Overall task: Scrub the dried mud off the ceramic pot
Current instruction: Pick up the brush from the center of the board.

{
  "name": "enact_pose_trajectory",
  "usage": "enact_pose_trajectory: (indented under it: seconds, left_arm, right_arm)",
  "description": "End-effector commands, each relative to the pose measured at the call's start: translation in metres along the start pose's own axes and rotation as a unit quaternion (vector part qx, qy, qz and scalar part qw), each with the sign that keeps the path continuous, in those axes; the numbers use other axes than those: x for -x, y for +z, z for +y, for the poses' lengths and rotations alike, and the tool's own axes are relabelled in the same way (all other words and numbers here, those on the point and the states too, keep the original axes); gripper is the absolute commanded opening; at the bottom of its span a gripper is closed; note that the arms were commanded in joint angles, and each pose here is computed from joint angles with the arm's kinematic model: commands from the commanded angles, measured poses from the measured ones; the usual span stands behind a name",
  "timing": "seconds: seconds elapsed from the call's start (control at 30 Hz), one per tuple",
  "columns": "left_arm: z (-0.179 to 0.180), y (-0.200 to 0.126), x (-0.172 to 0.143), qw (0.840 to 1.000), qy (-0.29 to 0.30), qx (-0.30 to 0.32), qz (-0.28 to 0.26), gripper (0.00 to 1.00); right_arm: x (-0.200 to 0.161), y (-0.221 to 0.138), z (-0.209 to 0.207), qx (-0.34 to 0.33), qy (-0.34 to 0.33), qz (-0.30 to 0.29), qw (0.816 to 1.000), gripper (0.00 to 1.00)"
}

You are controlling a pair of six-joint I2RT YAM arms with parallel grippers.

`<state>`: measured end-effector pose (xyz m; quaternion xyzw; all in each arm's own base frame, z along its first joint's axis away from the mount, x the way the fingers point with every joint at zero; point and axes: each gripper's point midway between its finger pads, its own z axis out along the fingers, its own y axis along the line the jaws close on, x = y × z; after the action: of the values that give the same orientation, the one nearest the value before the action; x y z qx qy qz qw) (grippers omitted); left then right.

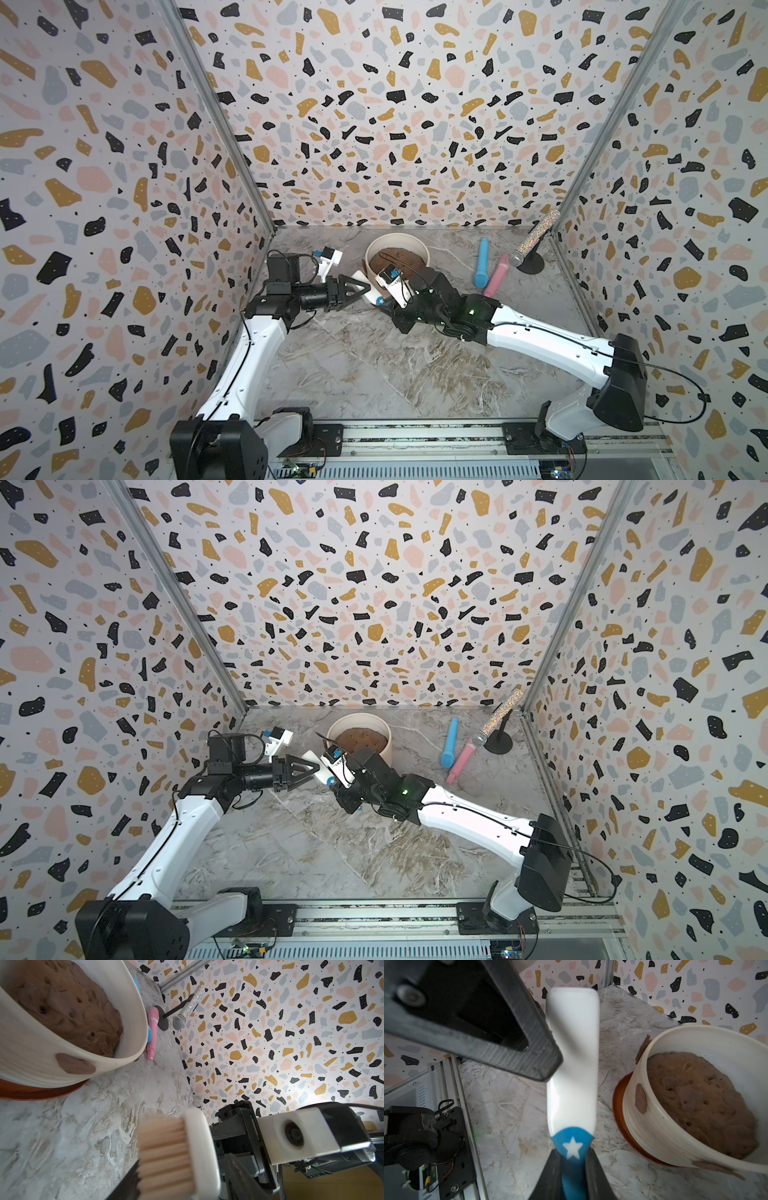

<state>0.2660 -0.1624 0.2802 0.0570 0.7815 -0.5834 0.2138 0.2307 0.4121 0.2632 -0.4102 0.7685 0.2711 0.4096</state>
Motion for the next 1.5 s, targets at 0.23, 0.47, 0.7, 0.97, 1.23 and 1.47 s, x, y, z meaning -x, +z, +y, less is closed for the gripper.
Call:
enact_pose_trajectory:
  seconds: [0.23,0.47,0.7,0.97,1.23,1.47]
  left_arm:
    - [-0.011,0.0,0.002,0.999,0.029,-0.022,0.0,0.49]
    - [-0.007,0.001,0.003,1.0,0.025,-0.014,-0.002,0.41]
    - [-0.006,0.0,0.002,1.0,0.029,-0.011,-0.001,0.21]
    - [-0.016,-0.001,0.001,0.999,0.046,-0.028,0.004,0.16]
    - [-0.032,-0.003,-0.002,0.996,0.066,-0.06,0.016,0.16]
    - [-0.037,-0.005,-0.005,0.995,0.074,-0.069,0.019,0.18]
  right_arm:
    - [0.014,-0.004,0.022,0.015,-0.003,-0.012,1.0,0.0]
    - [0.009,-0.001,0.025,-0.004,-0.016,0.007,1.0,0.0]
    - [-0.002,0.001,0.04,0.018,-0.025,0.027,0.999,0.0]
    - [-0.004,-0.043,0.057,0.152,0.077,0.046,0.984,0.7]
    - [0.022,-0.071,0.061,0.331,0.274,0.009,0.903,0.78]
    - [0.071,-0.081,0.063,0.438,0.366,-0.089,0.816,0.62]
